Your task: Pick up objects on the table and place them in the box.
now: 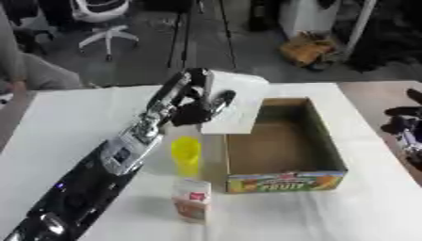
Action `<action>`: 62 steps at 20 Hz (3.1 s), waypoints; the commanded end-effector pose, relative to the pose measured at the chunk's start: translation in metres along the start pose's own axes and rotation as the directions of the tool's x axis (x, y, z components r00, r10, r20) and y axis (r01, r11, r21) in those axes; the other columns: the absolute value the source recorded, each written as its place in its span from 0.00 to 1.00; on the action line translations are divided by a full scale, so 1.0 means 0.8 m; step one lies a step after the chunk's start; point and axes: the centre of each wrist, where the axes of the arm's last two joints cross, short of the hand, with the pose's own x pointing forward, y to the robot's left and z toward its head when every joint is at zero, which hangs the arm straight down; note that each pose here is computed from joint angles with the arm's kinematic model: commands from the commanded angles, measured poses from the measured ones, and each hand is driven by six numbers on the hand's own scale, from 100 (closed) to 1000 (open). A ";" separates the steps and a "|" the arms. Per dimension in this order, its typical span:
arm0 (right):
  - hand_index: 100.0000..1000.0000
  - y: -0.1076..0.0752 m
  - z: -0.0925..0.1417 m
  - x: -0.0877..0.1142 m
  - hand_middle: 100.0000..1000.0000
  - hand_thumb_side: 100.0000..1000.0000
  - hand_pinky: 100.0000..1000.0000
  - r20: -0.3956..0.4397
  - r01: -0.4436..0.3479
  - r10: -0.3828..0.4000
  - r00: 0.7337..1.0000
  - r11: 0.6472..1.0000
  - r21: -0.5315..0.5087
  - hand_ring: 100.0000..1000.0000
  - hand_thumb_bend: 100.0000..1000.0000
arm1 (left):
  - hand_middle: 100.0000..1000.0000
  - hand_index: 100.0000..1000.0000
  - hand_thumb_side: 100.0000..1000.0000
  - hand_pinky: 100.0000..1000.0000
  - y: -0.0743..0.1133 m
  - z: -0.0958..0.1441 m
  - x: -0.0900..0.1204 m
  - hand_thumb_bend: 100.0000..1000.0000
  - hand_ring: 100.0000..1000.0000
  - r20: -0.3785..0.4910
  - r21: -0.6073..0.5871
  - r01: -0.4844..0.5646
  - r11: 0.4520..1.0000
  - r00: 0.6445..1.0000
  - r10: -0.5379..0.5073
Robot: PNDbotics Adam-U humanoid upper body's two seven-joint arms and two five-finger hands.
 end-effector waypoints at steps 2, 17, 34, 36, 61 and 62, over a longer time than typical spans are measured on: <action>1.00 -0.006 -0.003 0.005 0.67 0.41 0.69 0.018 -0.002 0.003 1.000 1.000 -0.018 0.59 0.14 | 0.41 0.53 0.47 0.32 0.012 -0.016 -0.009 0.40 0.61 -0.011 -0.058 0.071 0.996 0.997 -0.071; 1.00 -0.003 -0.004 0.005 0.67 0.41 0.69 0.022 0.012 -0.012 1.000 1.000 -0.009 0.59 0.13 | 0.80 0.81 0.82 0.64 0.036 -0.038 -0.021 0.72 0.91 0.075 0.077 0.194 0.978 0.977 -0.200; 1.00 -0.009 -0.007 0.008 0.68 0.42 0.69 0.033 -0.004 0.004 0.999 1.000 -0.011 0.59 0.12 | 0.77 0.81 0.74 0.64 0.113 0.094 -0.033 0.71 0.94 -0.032 0.570 0.123 0.812 0.991 -0.127; 1.00 -0.009 -0.008 0.009 0.68 0.42 0.70 0.037 -0.006 0.006 0.999 1.000 -0.008 0.59 0.12 | 0.77 0.81 0.74 0.64 0.121 0.119 -0.035 0.71 0.95 -0.052 0.586 0.113 0.802 0.993 -0.102; 1.00 -0.011 -0.008 0.010 0.68 0.43 0.69 0.037 0.002 -0.001 0.999 1.000 -0.008 0.59 0.10 | 0.75 0.80 0.70 0.61 0.115 0.223 0.005 0.65 0.93 -0.168 0.815 0.083 0.574 0.981 0.098; 1.00 -0.011 -0.008 0.010 0.68 0.43 0.69 0.037 0.002 -0.002 0.999 1.000 -0.008 0.59 0.10 | 0.75 0.80 0.70 0.61 0.115 0.223 0.005 0.65 0.93 -0.168 0.815 0.083 0.574 0.981 0.098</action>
